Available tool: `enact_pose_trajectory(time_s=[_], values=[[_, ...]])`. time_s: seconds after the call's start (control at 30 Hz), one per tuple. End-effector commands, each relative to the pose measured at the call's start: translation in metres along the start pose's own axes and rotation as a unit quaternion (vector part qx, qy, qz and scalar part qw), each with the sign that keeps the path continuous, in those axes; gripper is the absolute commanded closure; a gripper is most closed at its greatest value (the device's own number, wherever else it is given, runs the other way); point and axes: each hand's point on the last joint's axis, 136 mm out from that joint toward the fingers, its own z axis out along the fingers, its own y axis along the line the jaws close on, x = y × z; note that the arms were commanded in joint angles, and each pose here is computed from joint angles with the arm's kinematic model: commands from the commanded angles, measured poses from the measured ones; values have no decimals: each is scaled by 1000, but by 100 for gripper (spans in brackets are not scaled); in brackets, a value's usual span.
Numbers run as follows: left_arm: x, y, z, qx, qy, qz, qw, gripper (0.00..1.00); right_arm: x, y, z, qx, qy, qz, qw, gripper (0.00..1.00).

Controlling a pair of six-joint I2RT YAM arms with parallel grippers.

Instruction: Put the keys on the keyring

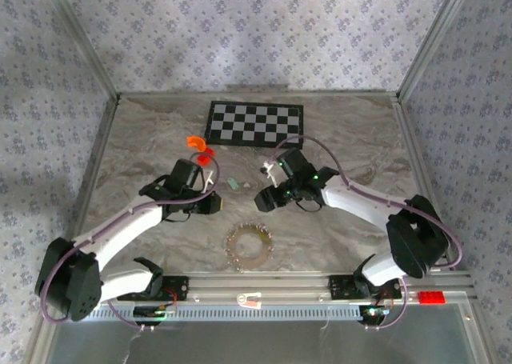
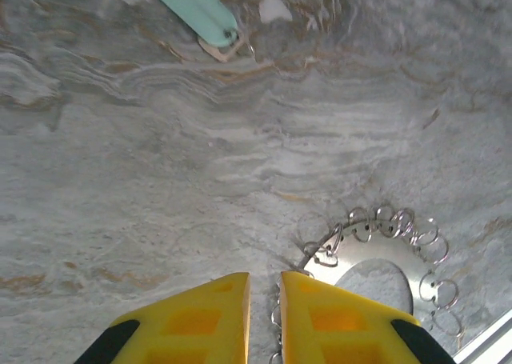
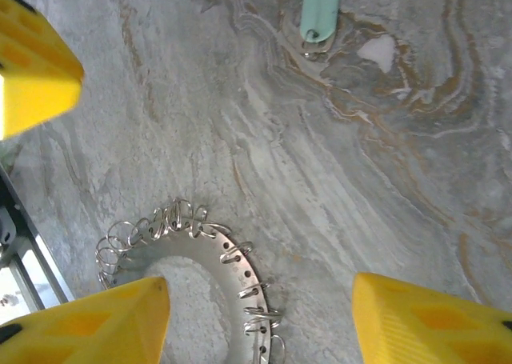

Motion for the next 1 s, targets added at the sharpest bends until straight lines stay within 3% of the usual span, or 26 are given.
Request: enact_pose_trajectory(time_s=[0.0, 0.33, 0.67, 0.97], values=[[-9, -3, -11, 24, -38, -10, 999, 82, 16, 12, 7, 7, 62, -1, 998, 43], [-6, 5, -33, 25, -89, -4, 996, 82, 15, 45, 37, 16, 123, 1, 992, 62], [-11, 0, -52, 40, -146, 9, 988, 80, 22, 38, 54, 59, 166, 45, 983, 76], [-12, 5, -52, 35, -173, 9, 984, 78, 26, 41, 69, 67, 181, 61, 979, 77]])
